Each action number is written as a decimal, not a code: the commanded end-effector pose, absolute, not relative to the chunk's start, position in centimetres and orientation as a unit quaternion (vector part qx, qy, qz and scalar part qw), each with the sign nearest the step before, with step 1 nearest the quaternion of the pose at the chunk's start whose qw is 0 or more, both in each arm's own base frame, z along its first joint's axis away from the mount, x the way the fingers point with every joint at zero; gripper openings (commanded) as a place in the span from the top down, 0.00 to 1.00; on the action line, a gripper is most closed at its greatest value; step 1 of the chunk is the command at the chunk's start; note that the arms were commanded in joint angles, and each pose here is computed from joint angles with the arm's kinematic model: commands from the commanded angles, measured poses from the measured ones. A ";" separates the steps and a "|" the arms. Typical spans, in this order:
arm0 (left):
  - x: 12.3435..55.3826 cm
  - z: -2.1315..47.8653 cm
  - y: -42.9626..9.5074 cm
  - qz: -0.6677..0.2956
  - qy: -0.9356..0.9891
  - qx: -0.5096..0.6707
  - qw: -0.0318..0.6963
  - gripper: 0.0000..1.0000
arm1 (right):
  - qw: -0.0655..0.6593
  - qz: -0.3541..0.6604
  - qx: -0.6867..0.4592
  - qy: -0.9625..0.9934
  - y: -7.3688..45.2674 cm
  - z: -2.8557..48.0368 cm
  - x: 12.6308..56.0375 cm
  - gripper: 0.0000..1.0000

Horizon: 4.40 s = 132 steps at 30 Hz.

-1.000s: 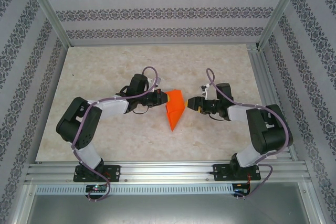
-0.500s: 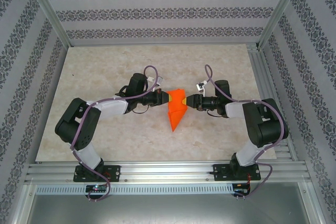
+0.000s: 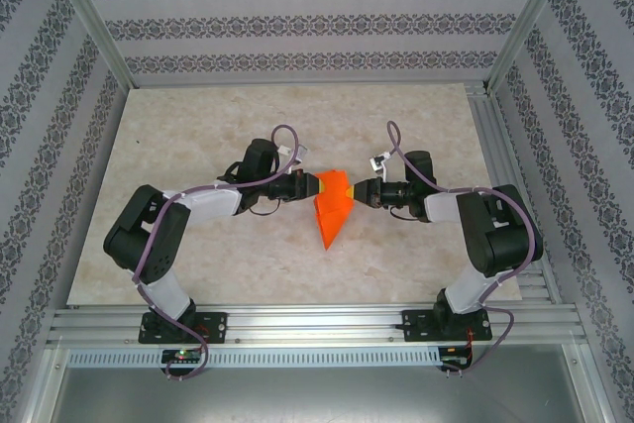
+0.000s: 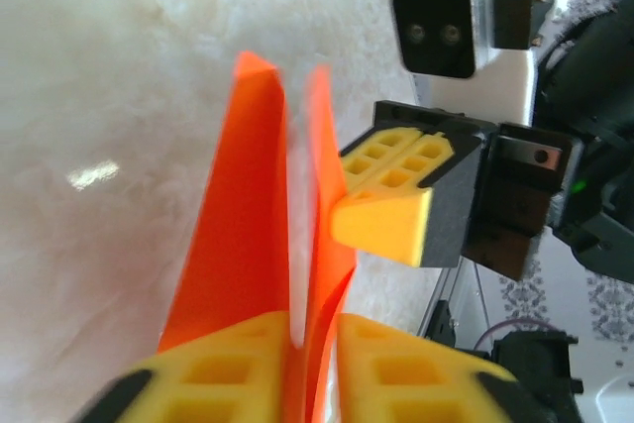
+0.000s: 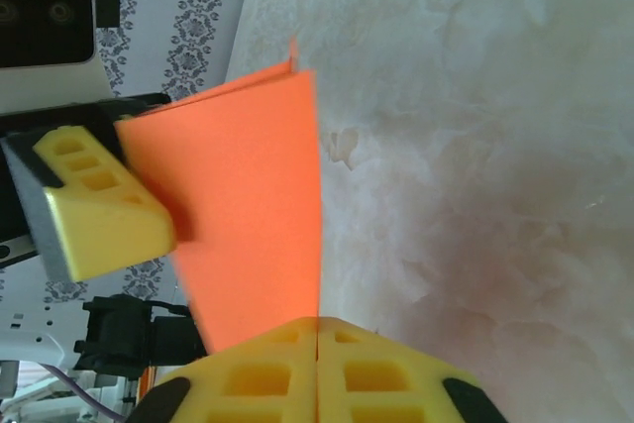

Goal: Fold a paper plane with a square sheet of paper (fold left side to right side)
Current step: Fold the wing for the fifth time at the center of the table.

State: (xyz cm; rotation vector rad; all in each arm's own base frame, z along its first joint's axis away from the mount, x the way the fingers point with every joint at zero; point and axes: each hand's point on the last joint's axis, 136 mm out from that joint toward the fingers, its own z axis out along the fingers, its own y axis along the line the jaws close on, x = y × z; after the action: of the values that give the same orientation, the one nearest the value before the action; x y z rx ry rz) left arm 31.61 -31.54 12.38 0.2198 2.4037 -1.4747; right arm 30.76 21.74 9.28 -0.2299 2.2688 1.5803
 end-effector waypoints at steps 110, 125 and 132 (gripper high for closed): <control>23.5 2.6 -32.5 -0.264 0.941 0.116 0.175 0.74 | 0.090 0.407 0.060 0.907 24.7 4.3 27.8 0.72; 23.4 2.7 -32.7 -0.287 0.936 0.109 0.174 0.70 | 0.091 0.420 0.039 0.902 27.0 4.4 28.6 0.74; 23.6 3.0 -32.4 -0.302 0.932 0.097 0.177 0.66 | 0.081 0.406 0.032 0.910 27.3 3.6 28.6 0.74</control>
State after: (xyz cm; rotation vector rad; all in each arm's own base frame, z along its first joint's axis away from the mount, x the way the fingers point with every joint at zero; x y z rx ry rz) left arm 23.22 -32.93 2.47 0.3226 2.6528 -0.8221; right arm 27.96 26.81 3.43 0.1263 2.7306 1.2352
